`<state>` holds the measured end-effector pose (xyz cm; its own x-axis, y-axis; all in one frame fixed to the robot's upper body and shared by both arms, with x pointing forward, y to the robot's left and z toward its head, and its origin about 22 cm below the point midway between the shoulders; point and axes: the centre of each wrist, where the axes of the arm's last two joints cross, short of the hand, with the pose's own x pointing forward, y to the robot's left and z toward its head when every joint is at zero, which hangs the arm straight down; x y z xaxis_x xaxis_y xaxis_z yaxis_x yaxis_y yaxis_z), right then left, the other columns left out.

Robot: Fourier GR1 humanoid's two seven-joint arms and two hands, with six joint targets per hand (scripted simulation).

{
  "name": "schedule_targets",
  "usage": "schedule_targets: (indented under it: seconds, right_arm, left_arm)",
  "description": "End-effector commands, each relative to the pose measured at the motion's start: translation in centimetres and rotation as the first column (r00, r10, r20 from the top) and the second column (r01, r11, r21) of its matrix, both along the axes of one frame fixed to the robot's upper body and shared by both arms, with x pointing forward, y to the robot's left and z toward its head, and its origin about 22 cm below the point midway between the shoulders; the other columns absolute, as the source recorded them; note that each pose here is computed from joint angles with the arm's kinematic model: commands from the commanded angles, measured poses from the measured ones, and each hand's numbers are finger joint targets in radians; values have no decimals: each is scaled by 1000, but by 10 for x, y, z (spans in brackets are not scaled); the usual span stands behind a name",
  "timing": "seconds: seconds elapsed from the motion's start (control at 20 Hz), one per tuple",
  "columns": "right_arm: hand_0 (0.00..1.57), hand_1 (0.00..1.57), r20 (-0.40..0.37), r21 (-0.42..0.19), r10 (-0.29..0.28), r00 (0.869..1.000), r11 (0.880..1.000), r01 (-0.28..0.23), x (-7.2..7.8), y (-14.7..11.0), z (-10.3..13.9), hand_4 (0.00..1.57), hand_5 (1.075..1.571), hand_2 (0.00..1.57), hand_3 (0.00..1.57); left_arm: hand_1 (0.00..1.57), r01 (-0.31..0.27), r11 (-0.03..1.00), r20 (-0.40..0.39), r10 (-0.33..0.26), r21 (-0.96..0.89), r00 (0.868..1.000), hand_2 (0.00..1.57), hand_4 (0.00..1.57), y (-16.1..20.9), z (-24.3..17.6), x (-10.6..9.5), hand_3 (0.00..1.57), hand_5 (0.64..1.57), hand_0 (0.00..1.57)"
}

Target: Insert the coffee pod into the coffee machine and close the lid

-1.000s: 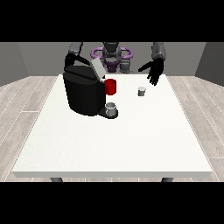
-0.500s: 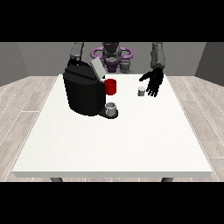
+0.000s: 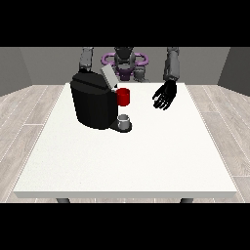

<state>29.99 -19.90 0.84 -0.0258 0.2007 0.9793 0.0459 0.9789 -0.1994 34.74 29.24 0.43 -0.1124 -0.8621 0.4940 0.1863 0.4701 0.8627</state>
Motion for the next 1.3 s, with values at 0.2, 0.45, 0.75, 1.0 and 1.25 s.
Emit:
schedule_targets:
  seconds: [0.2,0.45,0.75,1.0,1.25]
  right_arm:
    - [0,0,-12,16,40,999,999,-40,8,-11,7,0,1571,0,0]
    - [0,0,-51,29,34,998,999,-32,-11,4,-26,0,1571,0,0]
    - [0,0,-111,36,-7,994,999,11,-10,-22,-36,0,1571,0,0]
    - [0,0,-119,-32,-96,988,995,93,3,-13,-30,0,1571,0,0]
    - [0,0,-151,-75,-101,983,993,91,-16,-39,-65,0,1571,0,0]
  left_arm:
    - [826,30,980,-78,-14,196,997,998,340,21,-14,1,857,1571,826]
    - [748,72,959,-182,-22,272,983,941,373,23,-5,10,809,1571,748]
    - [909,132,954,-209,-76,269,975,1050,411,-7,-34,4,956,1571,909]
    - [1277,167,965,-150,-138,203,979,1311,496,4,-10,19,1244,1571,1277]
    - [1449,221,974,-130,-212,53,968,1434,517,-44,-4,25,1357,1571,1449]
